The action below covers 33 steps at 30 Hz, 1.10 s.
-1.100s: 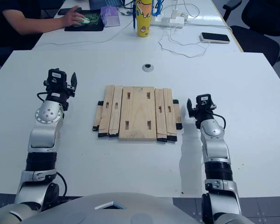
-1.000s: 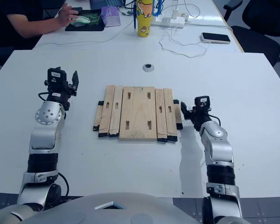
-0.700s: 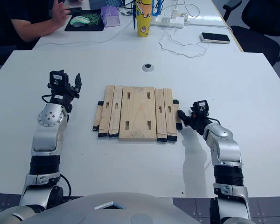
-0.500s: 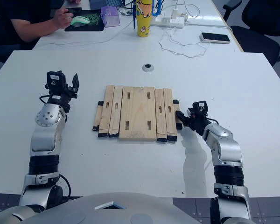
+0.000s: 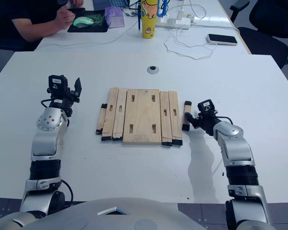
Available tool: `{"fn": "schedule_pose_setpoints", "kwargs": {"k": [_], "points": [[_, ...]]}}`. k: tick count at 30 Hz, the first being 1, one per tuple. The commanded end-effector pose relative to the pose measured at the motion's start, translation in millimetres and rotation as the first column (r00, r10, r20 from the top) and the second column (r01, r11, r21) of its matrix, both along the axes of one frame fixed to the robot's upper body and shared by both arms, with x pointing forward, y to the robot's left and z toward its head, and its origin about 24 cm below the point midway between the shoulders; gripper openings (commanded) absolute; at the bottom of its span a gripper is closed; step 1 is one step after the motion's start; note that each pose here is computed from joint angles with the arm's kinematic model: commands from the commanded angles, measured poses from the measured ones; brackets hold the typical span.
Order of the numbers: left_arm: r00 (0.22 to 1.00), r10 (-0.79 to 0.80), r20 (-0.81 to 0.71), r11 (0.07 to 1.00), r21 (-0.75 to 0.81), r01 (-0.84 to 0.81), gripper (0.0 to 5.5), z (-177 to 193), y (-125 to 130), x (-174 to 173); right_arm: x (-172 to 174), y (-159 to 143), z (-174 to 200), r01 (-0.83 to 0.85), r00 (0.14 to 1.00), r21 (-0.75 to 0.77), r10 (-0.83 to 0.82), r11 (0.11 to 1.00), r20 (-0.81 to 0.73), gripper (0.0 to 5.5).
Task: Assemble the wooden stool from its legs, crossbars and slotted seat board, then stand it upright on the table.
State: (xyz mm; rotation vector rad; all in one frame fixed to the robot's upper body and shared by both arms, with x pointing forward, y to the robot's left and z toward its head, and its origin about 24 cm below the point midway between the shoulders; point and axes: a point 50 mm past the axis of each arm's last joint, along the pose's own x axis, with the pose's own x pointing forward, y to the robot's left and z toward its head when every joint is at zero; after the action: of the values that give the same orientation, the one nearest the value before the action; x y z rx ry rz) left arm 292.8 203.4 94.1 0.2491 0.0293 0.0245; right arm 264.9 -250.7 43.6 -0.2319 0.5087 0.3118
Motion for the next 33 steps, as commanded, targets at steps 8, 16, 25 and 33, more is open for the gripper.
{"fn": "schedule_pose_setpoints", "kwargs": {"k": [8, 16, 25, 33], "points": [[0.999, 0.000, -0.034, 1.000, -0.024, -0.001, 2.82, -10, -1, -3, -5, 8, -9, 0.327, 0.945, 0.392, -0.304, 0.860, -0.122, 3.31], [0.999, -0.008, -0.036, 1.000, -0.025, 0.008, 2.82, -10, -3, -1, -10, 30, -18, 0.290, 0.955, 0.227, -0.265, 0.930, -0.132, 3.31], [1.000, -0.015, -0.021, 1.000, -0.019, 0.014, 2.82, -5, -2, 3, -37, 32, -50, 0.517, 0.803, 0.102, -0.440, 0.850, -0.403, 2.54], [1.000, -0.016, -0.011, 1.000, -0.009, 0.016, 2.82, 2, -5, 6, -44, 22, -61, 0.439, 0.801, -0.042, -0.412, 0.897, -0.434, 1.36]]}}
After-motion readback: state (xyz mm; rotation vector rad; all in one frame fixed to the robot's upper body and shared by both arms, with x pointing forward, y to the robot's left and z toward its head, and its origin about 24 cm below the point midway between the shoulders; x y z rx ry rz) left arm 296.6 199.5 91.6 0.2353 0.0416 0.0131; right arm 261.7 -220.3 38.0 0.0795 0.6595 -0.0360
